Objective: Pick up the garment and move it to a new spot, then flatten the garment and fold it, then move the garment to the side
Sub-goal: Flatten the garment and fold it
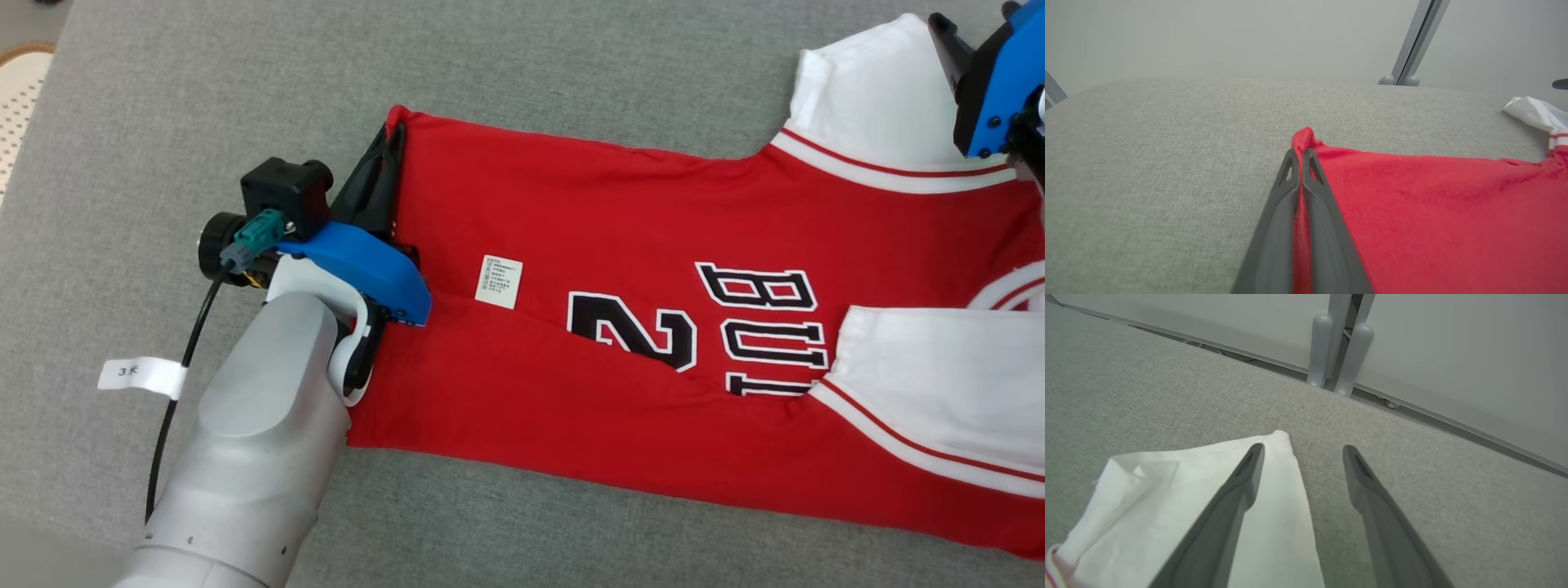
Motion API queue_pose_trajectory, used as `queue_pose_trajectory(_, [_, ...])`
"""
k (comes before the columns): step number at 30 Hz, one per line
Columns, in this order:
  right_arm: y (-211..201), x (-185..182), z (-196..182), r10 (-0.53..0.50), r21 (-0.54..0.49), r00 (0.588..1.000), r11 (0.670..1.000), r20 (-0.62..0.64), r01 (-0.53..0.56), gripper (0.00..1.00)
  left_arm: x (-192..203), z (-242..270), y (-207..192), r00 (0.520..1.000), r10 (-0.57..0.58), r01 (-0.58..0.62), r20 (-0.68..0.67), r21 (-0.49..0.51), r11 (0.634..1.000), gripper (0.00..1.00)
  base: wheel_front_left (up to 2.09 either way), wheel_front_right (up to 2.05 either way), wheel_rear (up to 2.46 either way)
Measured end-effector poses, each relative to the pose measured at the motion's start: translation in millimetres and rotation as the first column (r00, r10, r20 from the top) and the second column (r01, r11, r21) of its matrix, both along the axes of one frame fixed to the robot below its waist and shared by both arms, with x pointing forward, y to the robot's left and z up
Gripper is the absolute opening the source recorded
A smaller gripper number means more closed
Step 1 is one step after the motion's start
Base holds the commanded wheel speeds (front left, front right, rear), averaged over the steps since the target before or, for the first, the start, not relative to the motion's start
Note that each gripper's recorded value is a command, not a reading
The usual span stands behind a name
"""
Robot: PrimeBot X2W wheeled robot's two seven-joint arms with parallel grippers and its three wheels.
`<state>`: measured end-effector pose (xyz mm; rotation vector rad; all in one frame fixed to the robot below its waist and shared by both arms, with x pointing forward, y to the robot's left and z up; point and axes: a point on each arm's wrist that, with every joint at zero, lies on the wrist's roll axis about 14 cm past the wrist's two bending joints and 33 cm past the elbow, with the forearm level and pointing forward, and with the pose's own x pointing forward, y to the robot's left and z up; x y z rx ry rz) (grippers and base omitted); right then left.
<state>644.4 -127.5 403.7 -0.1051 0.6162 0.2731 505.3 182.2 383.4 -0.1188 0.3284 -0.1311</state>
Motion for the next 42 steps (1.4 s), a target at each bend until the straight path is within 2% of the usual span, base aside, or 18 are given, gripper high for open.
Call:
queue_pose_trajectory(3, [6,5,-16,0.02,-0.038,0.998,0.999,-0.051,-0.022,1.0,-3,-2,0,1.0,0.002,-0.002,-0.006,-0.003,1.0,0.0,0.0,0.0,0.0])
queue_pose_trajectory(8, [26,3,-45,0.044,-0.018,0.989,0.999,-0.14,-0.047,1.0,-6,-11,6,1.0,0.015,-0.015,-0.027,-0.002,1.0,0.0,0.0,0.0,0.0])
queue_pose_trajectory(10, [30,5,-48,0.051,-0.02,0.987,0.998,-0.15,-0.054,0.36,-6,-11,6,0.999,0.016,-0.017,-0.028,-0.003,1.0,0.0,0.0,0.0,0.0])
queue_pose_trajectory(11, [32,6,-48,0.056,-0.018,0.988,0.998,-0.145,-0.059,0.0,-5,-12,6,0.999,0.018,-0.018,-0.028,-0.004,1.0,0.0,0.0,0.0,0.0])
queue_pose_trajectory(14, [34,12,-41,0.067,-0.02,0.994,0.997,-0.082,-0.069,0.0,-3,-9,7,1.0,0.023,-0.023,-0.018,-0.011,1.0,0.0,0.0,0.0,0.0])
queue_pose_trajectory(18, [30,25,-17,0.044,0.024,0.997,0.999,0.064,-0.045,0.0,4,2,11,0.999,0.049,-0.048,0.018,-0.03,0.998,0.0,0.0,0.0,0.0])
queue_pose_trajectory(25, [24,28,40,0.006,0.115,0.947,0.992,0.321,-0.045,0.0,3,7,21,0.996,0.08,-0.078,0.041,-0.034,0.996,0.0,0.0,0.0,0.0])
queue_pose_trajectory(33, [-9,-13,61,-0.079,0.22,0.908,0.975,0.412,-0.015,0.0,4,11,25,0.995,0.079,-0.078,0.065,-0.011,0.997,0.0,0.0,0.0,0.0])
queue_pose_trajectory(42, [-29,-103,61,-0.172,0.36,0.904,0.933,0.39,0.022,0.0,-29,19,23,0.993,0.095,-0.094,0.075,-0.014,0.995,0.0,0.0,0.0,0.0])
